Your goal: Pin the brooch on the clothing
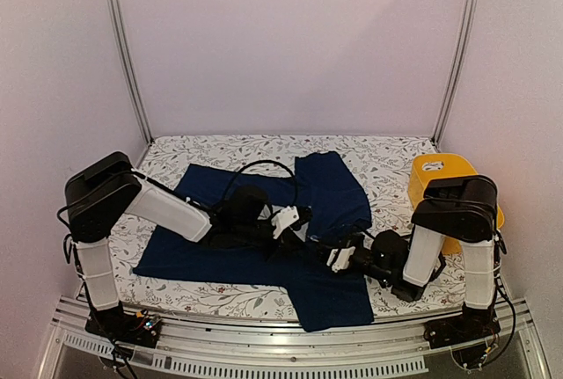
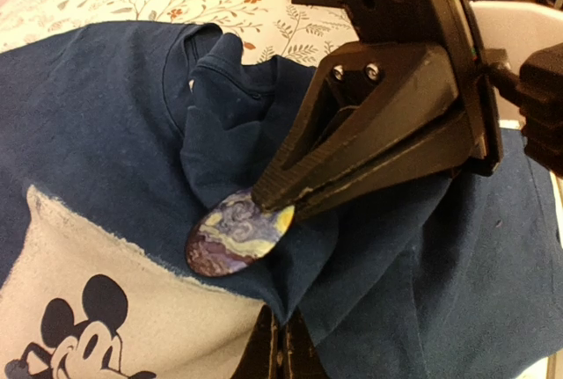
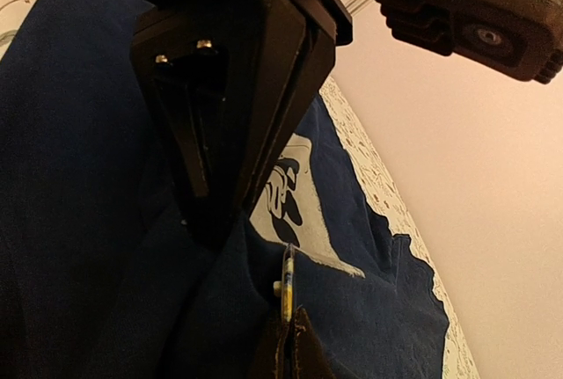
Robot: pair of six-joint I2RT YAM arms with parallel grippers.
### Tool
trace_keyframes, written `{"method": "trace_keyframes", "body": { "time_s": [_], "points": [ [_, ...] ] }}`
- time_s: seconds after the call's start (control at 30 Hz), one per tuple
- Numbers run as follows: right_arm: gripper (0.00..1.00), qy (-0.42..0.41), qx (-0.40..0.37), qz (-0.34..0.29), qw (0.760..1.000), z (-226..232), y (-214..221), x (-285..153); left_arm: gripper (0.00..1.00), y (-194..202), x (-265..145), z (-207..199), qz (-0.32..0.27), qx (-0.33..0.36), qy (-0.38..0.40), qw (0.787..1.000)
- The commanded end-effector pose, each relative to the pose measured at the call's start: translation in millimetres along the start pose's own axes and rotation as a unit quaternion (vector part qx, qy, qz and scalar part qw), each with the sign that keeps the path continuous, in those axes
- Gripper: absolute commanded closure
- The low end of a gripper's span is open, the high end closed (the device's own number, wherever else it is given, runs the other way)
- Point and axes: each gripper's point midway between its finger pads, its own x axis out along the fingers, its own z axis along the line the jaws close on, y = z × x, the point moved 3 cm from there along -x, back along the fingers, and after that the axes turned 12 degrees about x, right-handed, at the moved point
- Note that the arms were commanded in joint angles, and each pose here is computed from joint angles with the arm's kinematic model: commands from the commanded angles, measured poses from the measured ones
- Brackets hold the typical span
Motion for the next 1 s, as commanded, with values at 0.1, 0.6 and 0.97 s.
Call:
{"method": "trace_keyframes", "body": {
  "time_s": [0.1, 0.6, 0.97],
  "points": [
    [1.00, -0.041, 0.031, -0.060, 0.997, 13.2, -21.3, -11.5, 1.00, -16.9, -2.2, 1.7, -0.021, 0.012, 0.001, 1.000],
    [1.00, -0.058, 0.162, -0.118, 0.978, 2.0, -50.3, -17.6, 1.00, -13.0, -0.1, 0.4, -0.016, 0.009, 0.004, 1.000],
    [1.00, -0.091, 0.218, -0.151, 0.960, -3.1, -64.1, -19.8, 1.00, -11.8, 5.0, 2.8, -0.015, 0.008, -0.002, 1.000]
  ]
}}
